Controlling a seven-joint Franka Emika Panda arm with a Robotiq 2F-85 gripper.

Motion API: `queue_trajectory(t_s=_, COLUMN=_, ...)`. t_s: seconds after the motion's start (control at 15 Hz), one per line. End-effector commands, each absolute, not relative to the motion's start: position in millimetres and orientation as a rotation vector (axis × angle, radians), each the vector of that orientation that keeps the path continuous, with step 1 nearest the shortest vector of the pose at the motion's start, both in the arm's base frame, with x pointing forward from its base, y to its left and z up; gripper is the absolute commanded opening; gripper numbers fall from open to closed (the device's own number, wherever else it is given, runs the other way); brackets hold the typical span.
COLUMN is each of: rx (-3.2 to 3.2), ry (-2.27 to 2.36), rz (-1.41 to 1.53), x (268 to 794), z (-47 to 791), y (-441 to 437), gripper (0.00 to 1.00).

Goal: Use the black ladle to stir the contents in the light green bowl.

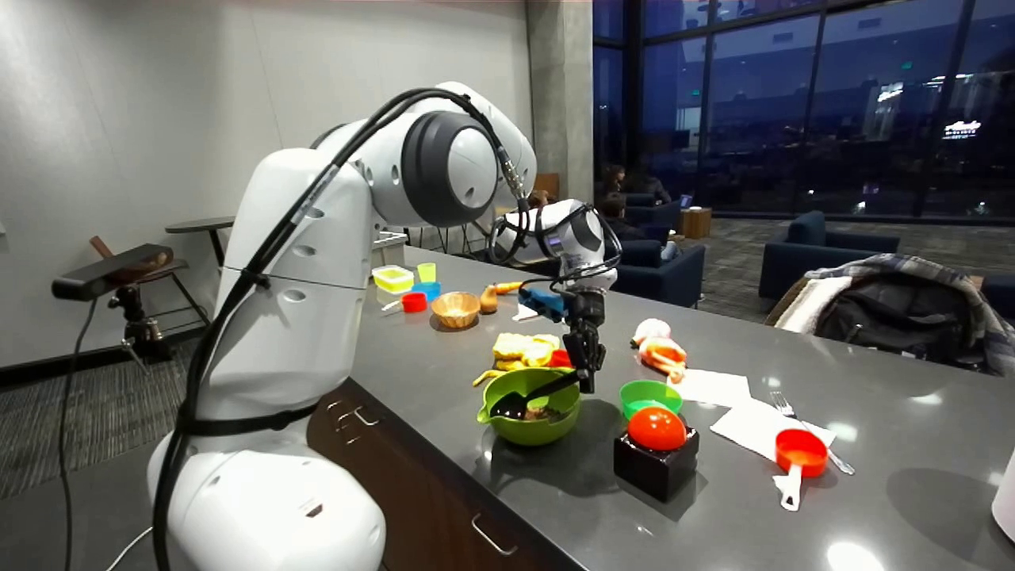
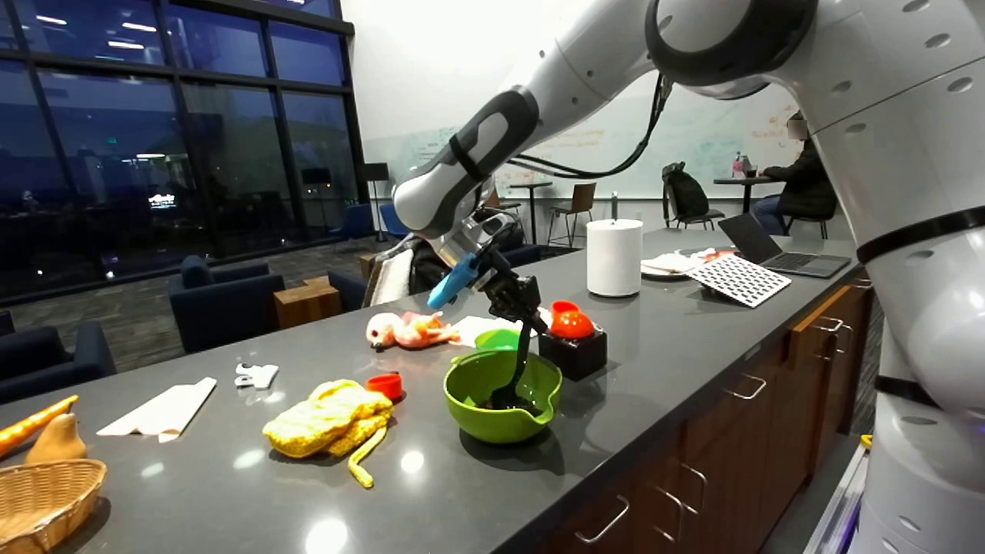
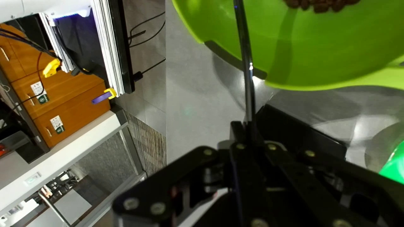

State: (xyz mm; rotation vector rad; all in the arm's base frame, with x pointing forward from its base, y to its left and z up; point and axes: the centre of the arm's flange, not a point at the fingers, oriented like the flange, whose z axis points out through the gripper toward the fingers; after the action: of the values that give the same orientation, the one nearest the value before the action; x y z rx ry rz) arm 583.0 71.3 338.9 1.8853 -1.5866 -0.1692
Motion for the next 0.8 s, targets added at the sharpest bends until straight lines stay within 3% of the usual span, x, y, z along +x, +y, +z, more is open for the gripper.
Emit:
queue_trajectory(t_s=0.0, rx=1.911, ry=-1.584, rz=-0.158, x=589.9, z=344.7, y=82.7, gripper=0.01)
queue_trajectory(t_s=0.53, rx=1.928, ry=-1.575, rz=-0.131, x=599.3, z=349.1, y=86.8, gripper=0.01)
queue_trajectory(t_s=0.6, rx=1.930, ry=-1.573, rz=-0.127, x=599.6, z=349.5, y=86.8, gripper=0.29)
queue_trajectory(t_s=0.73, rx=1.930, ry=-1.574, rz=-0.124, x=600.0, z=350.1, y=86.6, gripper=0.32)
